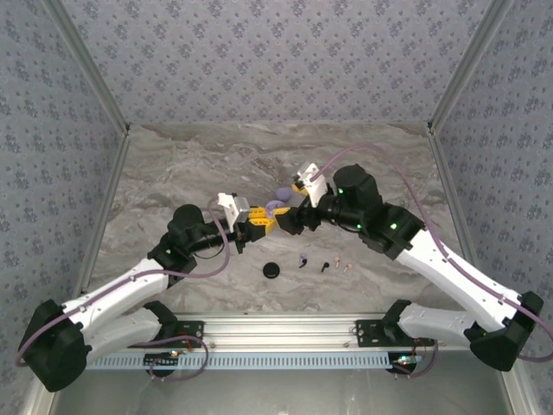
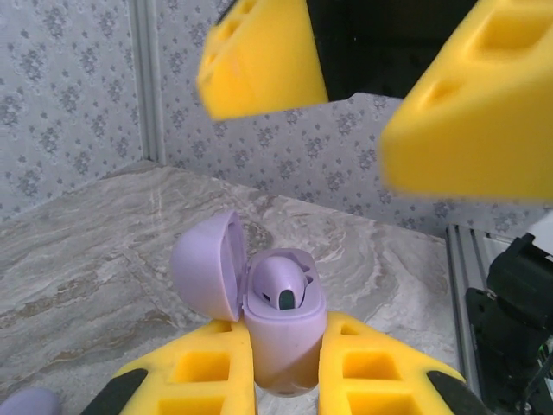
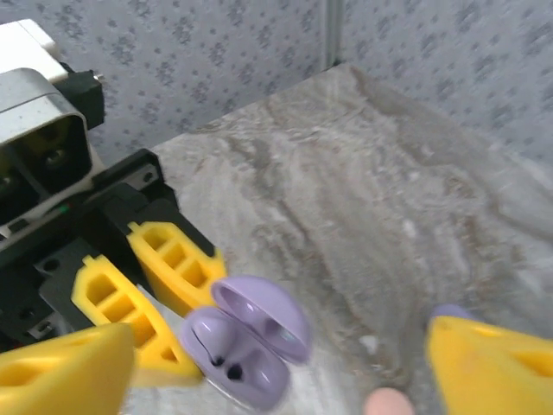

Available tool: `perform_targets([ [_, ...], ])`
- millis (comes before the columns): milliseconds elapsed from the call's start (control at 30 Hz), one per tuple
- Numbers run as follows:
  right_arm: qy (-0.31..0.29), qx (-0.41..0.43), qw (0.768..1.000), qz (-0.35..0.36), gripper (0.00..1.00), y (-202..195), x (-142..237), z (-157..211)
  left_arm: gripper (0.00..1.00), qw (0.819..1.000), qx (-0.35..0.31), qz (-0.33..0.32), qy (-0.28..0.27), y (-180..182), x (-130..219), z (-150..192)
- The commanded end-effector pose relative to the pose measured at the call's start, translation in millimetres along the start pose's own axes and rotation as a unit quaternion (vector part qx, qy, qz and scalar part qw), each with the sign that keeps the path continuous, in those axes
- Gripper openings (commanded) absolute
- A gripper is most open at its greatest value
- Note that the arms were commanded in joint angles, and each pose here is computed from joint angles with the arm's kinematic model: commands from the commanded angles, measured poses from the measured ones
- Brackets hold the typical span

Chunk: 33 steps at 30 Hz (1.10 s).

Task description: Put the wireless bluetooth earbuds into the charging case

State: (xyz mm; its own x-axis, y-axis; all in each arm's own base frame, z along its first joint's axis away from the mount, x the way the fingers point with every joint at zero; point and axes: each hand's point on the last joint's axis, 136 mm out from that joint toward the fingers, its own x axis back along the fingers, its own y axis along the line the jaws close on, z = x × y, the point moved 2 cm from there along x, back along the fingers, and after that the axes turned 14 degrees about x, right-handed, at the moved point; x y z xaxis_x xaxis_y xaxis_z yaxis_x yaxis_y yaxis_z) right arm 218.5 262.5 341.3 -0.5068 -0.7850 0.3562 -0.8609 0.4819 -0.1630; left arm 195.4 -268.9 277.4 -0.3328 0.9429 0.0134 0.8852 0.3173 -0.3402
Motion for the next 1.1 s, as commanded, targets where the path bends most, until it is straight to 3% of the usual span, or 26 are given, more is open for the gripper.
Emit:
perform_targets([
  [0, -0.004, -0.036, 0.998, 0.051, 1.0, -16, 24, 2, 0.0, 0.999, -0.02, -0.029, -0.026, 4, 6, -8],
  [167, 0.051, -0.13, 0.984, 0.115, 1.0, -38, 36, 40, 0.0, 0.994, -0.031, -0.098, -0.033, 23, 16, -2],
  [300, 0.128, -0.203, 0.965, 0.101, 0.99, -30, 27, 86, 0.0, 0.991, -0.041, -0.127, -0.02, 30, 23, 4],
  [600, 0.329, -0.342, 0.874, 0.103, 0.68, 5, -8, 205, 0.0, 0.989, -0.057, -0.137, -0.013, 29, 31, 6],
  [800, 0.382, -0.366, 0.843, 0.093, 0.61, 23, -42, 236, 0.0, 0.99, -0.058, -0.125, -0.017, 25, 30, 6],
  [1067, 0.43, -0.354, 0.822, 0.115, 0.48, 24, -64, 259, 0.0, 0.992, -0.061, -0.112, -0.023, 22, 31, 7],
])
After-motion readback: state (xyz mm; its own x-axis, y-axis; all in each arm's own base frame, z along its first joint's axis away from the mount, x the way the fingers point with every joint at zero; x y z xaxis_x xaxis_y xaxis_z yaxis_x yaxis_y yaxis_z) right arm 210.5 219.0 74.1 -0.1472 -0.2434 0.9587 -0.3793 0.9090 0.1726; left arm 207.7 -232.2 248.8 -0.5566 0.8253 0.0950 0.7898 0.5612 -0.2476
